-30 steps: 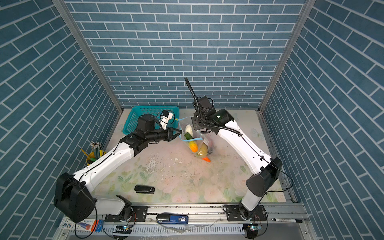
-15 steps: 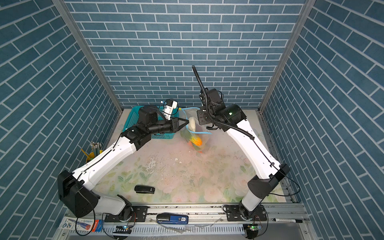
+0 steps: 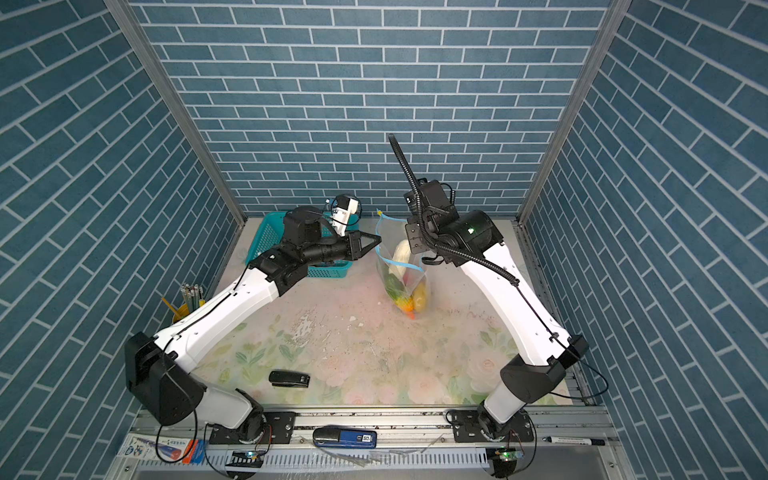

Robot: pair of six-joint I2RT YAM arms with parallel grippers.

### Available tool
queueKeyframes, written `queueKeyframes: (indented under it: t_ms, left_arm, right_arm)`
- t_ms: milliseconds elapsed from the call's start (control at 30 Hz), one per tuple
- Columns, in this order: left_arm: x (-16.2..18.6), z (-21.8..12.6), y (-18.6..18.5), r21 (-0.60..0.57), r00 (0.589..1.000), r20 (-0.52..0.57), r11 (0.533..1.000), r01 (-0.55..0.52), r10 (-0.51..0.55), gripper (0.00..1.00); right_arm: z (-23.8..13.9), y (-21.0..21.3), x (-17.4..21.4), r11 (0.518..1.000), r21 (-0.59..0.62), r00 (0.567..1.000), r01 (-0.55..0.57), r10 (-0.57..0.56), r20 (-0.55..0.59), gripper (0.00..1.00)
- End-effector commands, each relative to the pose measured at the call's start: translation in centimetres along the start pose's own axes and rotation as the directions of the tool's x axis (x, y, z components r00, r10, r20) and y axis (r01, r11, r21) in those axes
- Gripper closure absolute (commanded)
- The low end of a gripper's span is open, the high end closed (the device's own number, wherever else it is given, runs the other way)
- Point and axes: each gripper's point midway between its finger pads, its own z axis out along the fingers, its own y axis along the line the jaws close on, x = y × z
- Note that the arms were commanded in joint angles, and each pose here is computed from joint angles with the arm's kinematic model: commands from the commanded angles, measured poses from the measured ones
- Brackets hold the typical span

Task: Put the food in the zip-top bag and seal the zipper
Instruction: 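Lift the bag by its zipper with both grippers, pulling the edges taut, then release the zipper with the left gripper and move it over the teal basket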

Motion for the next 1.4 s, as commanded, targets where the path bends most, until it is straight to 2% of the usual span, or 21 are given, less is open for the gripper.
queueKeyframes:
  t_ms: [0,267,633,900,1133,1167,1267,1367]
  left_arm:
    - [-0.7,1.5,-2.3,0.077,1.0,0.016,0.997,-0.014,0.013,1.0]
    - [1.7,4.5,0.6,0.057,0.999,-0.042,0.998,0.032,-0.029,0.97]
    - [3.6,3.8,5.5,-0.038,0.996,-0.057,0.997,0.065,-0.067,0.85]
    - [4.2,1.6,8.0,-0.114,0.997,-0.042,0.992,0.058,-0.063,0.64]
    - [3.5,-0.5,8.7,-0.18,1.0,-0.006,0.984,0.014,-0.016,0.36]
    - [3.5,-1.0,9.1,-0.207,1.0,0.0,0.978,0.01,-0.01,0.31]
    - [2.9,-2.7,11.0,-0.304,1.0,0.011,0.953,0.021,-0.019,0.24]
    - [2.9,-4.7,13.7,-0.435,0.997,-0.014,0.898,0.064,-0.078,0.17]
  right_arm:
    - [-3.1,-2.3,-1.4,0.999,0.044,0.996,-0.021,0.017,0.082,1.0]
    - [-0.9,-0.6,0.7,0.999,-0.017,0.998,-0.047,0.048,0.039,1.0]
    - [4.8,5.2,4.4,0.968,-0.202,0.987,-0.148,0.131,-0.094,1.0]
    - [6.3,7.7,4.6,0.94,-0.281,0.977,-0.191,0.156,-0.143,1.0]
    - [6.8,9.1,4.2,0.922,-0.327,0.973,-0.209,0.161,-0.167,1.0]
    - [6.9,9.3,4.3,0.922,-0.329,0.973,-0.205,0.155,-0.172,1.0]
    - [7.3,9.6,4.3,0.92,-0.335,0.972,-0.204,0.148,-0.184,1.0]
    - [7.5,9.8,4.2,0.917,-0.341,0.971,-0.205,0.148,-0.187,1.0]
